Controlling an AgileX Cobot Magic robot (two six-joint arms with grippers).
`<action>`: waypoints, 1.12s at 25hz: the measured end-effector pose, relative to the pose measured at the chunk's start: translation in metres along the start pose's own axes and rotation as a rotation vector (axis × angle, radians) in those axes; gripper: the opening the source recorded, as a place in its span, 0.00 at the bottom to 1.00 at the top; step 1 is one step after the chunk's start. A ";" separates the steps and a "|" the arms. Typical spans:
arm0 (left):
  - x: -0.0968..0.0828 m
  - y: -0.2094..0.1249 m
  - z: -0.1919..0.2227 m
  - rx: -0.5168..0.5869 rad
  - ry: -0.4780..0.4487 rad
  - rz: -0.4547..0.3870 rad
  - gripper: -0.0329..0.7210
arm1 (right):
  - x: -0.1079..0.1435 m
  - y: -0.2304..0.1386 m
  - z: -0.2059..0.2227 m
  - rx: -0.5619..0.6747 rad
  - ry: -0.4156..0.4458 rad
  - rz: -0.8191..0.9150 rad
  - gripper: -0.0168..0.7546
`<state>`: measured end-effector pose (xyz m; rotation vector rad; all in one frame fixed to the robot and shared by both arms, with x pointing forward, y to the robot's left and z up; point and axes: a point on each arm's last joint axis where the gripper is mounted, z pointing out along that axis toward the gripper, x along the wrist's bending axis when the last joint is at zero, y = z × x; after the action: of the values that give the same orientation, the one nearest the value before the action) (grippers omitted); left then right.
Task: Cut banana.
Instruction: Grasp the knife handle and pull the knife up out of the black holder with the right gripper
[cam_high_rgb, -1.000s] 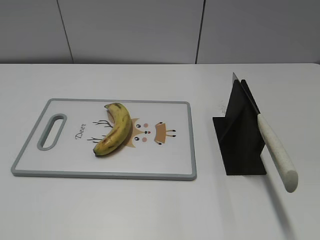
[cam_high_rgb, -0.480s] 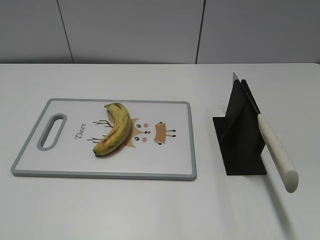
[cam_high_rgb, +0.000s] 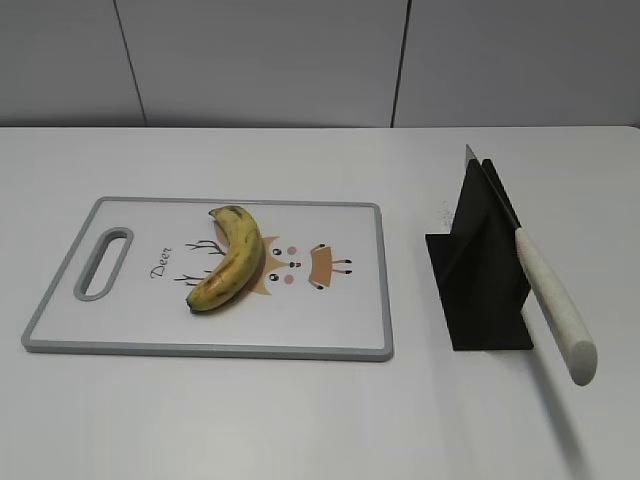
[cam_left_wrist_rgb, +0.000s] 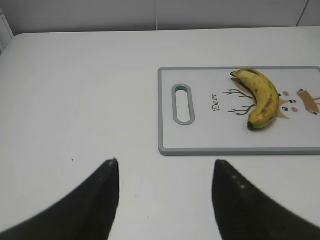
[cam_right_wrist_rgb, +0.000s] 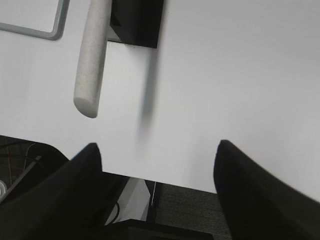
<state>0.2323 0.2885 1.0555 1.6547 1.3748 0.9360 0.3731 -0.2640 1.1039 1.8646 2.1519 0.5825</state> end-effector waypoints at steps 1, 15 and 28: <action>0.000 0.000 0.000 0.000 0.000 0.000 0.80 | 0.002 0.005 0.001 0.009 0.007 -0.010 0.71; 0.000 0.000 0.000 0.000 0.000 0.000 0.80 | 0.051 0.050 0.060 0.219 0.046 -0.048 0.70; 0.000 0.000 0.000 0.000 0.000 0.000 0.80 | 0.058 0.060 0.135 0.397 -0.063 0.051 0.69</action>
<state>0.2323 0.2885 1.0555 1.6547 1.3748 0.9360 0.4748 -0.1811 1.0150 2.1017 2.3132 0.1039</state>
